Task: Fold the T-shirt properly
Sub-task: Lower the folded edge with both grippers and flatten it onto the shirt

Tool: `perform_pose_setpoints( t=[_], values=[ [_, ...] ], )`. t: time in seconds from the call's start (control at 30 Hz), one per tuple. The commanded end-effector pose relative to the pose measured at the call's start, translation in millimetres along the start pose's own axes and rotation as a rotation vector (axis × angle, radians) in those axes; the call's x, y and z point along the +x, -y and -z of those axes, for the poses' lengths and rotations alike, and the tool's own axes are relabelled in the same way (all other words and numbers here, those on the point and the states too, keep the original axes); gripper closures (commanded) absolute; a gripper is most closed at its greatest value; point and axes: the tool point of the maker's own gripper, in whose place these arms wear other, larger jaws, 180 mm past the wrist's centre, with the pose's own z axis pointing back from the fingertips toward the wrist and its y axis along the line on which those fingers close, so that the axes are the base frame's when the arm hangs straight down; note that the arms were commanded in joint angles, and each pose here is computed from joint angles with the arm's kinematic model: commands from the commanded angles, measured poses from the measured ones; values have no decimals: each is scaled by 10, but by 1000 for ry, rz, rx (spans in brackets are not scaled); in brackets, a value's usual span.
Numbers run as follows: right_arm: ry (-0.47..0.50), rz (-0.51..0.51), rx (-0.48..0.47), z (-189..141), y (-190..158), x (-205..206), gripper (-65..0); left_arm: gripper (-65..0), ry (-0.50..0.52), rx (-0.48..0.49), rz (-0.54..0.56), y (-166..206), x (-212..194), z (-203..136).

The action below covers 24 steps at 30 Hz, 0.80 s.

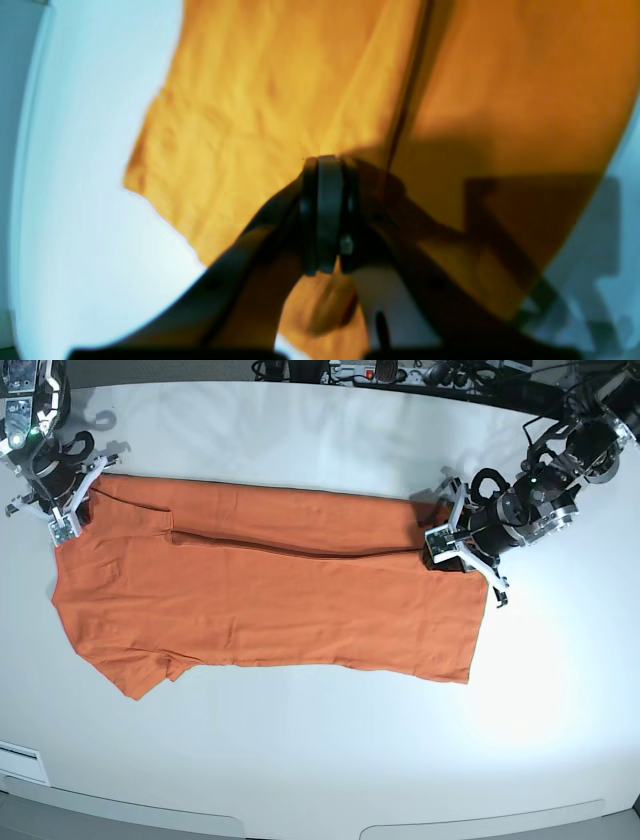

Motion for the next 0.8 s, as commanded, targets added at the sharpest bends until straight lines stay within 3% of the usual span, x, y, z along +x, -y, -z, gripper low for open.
perform_pose_setpoints(
  t=[0.0, 0.2, 0.47, 0.77],
  values=[
    [1, -5, -12, 1, 90, 27, 0, 0, 14, 0, 6, -66, 18, -11],
    [-133, 15, 86, 23, -62, -246, 0, 0, -44, -89, -19, 95, -180, 32],
    [-188, 13, 134, -114, -249, -478, 0, 0, -137, -192, -48, 341, -292, -42],
    [-251, -71, 134, -438, -431, -687, 0, 0, -104, -249, 4, 596, -103, -259]
  ],
)
